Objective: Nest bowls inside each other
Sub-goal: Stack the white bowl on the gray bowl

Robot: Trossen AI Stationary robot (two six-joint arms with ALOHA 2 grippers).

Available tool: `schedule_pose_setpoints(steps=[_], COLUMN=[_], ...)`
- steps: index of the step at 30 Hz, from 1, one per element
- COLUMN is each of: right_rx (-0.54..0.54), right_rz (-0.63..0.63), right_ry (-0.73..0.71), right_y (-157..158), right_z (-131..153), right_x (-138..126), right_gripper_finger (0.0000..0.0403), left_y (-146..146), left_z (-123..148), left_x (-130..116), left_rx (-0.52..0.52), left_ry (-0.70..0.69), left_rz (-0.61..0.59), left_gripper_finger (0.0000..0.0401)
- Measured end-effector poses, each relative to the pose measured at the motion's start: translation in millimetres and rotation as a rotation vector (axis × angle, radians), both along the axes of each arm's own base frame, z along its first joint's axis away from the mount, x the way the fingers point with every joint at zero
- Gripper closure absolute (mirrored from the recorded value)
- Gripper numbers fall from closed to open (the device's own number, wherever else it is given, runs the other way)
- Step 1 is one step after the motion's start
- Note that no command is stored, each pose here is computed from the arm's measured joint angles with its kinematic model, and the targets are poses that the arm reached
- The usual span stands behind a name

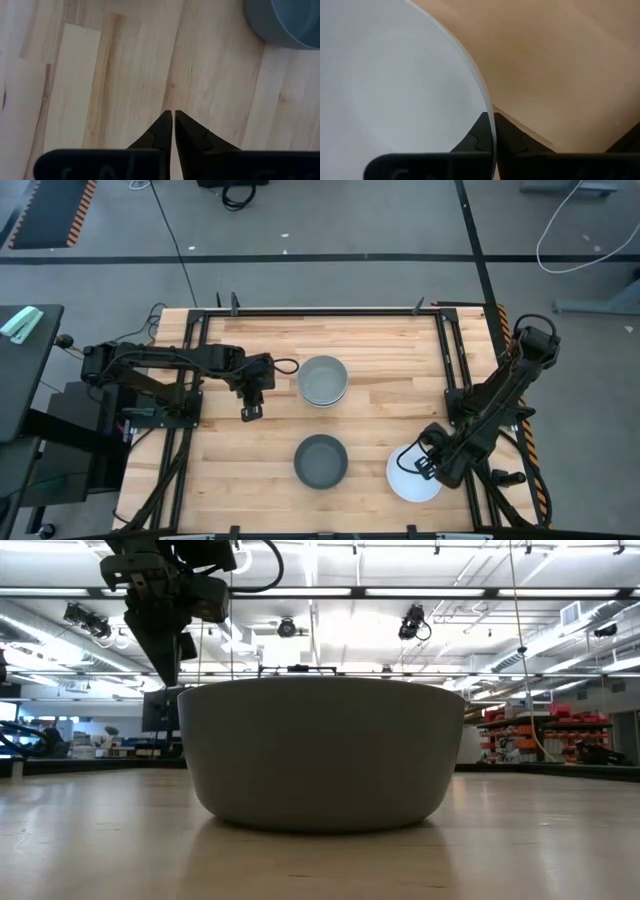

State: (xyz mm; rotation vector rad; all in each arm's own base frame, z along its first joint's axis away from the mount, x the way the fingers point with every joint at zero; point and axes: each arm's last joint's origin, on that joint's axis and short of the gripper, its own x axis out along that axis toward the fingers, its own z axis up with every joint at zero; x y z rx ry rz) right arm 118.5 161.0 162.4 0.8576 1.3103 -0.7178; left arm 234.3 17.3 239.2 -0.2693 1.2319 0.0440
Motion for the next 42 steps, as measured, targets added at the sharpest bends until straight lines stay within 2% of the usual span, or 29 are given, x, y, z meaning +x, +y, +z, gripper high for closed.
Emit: schedule_pose_setpoints(steps=[14,21,31,35,42], right_rx=[0.000,-0.008,-0.045,-0.097,-0.240], right_rz=[0.088,0.113,0.143,0.162,0.154], right_ry=[-0.019,-0.093,-0.153,-0.158,-0.215], right_y=[-20.9,-41.0,-73.8,-83.2,-98.0], right_z=[8.9,23.1,37.2,58.4,125.4], right_x=[22.6,30.1,42.0,47.9,64.2], right_gripper_finger=[0.0400,0.0400,0.0401,0.0401,0.0401], left_y=[0.0,0.1,0.2,0.3,0.4], left_z=[0.2,0.3,0.8,0.8,0.8], left_x=[0.3,0.6,2.0,2.0,2.1], left_rx=[0.000,0.005,0.011,0.011,0.012], left_ry=[-0.003,-0.007,-0.024,-0.025,-0.026], left_rz=[0.000,-0.011,-0.023,-0.023,-0.024], left_gripper_finger=[0.0379,0.0372,0.0385,0.0379,0.0372])
